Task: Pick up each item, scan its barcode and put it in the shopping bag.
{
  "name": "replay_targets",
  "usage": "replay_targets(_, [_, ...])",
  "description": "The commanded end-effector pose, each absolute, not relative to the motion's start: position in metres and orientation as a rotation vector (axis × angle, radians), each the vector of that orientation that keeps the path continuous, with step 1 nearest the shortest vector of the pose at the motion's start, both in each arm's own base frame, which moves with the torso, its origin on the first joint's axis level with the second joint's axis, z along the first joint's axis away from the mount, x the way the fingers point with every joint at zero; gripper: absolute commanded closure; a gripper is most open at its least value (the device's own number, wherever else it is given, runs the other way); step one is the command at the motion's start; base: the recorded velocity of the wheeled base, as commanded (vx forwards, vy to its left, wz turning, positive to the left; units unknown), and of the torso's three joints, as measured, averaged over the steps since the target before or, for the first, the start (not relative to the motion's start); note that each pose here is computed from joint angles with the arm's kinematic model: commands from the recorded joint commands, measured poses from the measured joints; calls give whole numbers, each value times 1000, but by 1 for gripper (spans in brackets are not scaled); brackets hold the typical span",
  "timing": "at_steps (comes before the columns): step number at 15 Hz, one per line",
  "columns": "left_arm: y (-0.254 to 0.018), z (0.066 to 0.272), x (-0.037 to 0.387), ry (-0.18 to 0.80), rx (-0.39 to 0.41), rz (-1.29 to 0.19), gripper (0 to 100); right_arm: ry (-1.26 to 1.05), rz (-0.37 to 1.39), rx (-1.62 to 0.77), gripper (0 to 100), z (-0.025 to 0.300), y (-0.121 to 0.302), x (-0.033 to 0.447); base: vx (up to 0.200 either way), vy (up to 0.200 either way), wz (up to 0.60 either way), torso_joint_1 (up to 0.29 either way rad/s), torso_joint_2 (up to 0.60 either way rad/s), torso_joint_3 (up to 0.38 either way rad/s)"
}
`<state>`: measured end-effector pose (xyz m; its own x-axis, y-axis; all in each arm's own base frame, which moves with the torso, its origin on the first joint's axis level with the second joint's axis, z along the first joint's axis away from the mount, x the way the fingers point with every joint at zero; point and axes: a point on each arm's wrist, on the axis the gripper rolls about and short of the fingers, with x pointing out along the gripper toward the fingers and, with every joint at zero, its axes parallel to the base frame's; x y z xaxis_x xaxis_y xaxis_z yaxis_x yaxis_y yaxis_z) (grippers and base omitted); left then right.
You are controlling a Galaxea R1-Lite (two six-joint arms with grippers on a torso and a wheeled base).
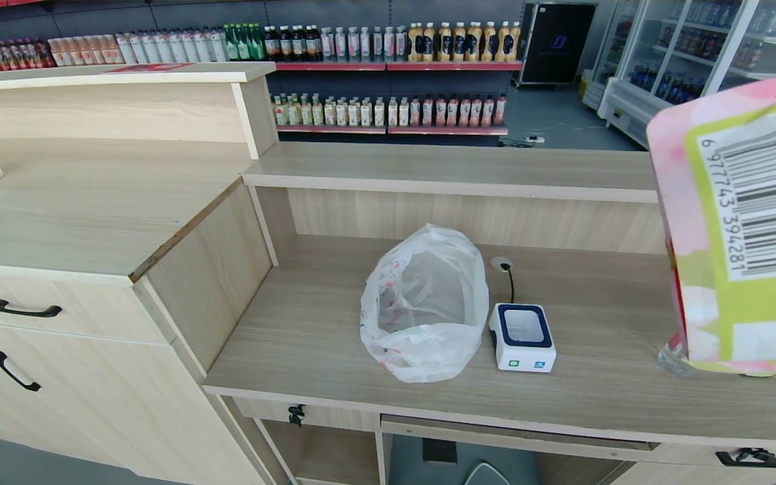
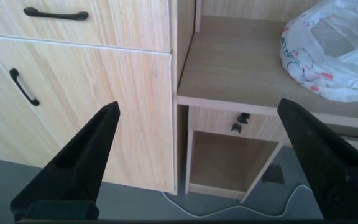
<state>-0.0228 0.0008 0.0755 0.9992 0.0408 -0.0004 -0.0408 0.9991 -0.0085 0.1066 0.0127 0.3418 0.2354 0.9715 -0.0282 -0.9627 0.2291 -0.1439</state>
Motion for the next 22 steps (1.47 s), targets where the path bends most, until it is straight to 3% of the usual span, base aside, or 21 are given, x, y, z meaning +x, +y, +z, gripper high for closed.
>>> replay_targets(1, [1,75,-23,0,-8,41,0,-83,1354,-149,100,343,16,98,0,0,0,0,0,0])
replay_targets(9, [1,75,-23,0,-9,41,0,-106,1248,-191,100,336,19,54,0,0,0,0,0,0])
replay_targets(22, [1,75,-23,0,-9,43,0,-96,1249,-182,100,330,19,52,0,0,0,0,0,0])
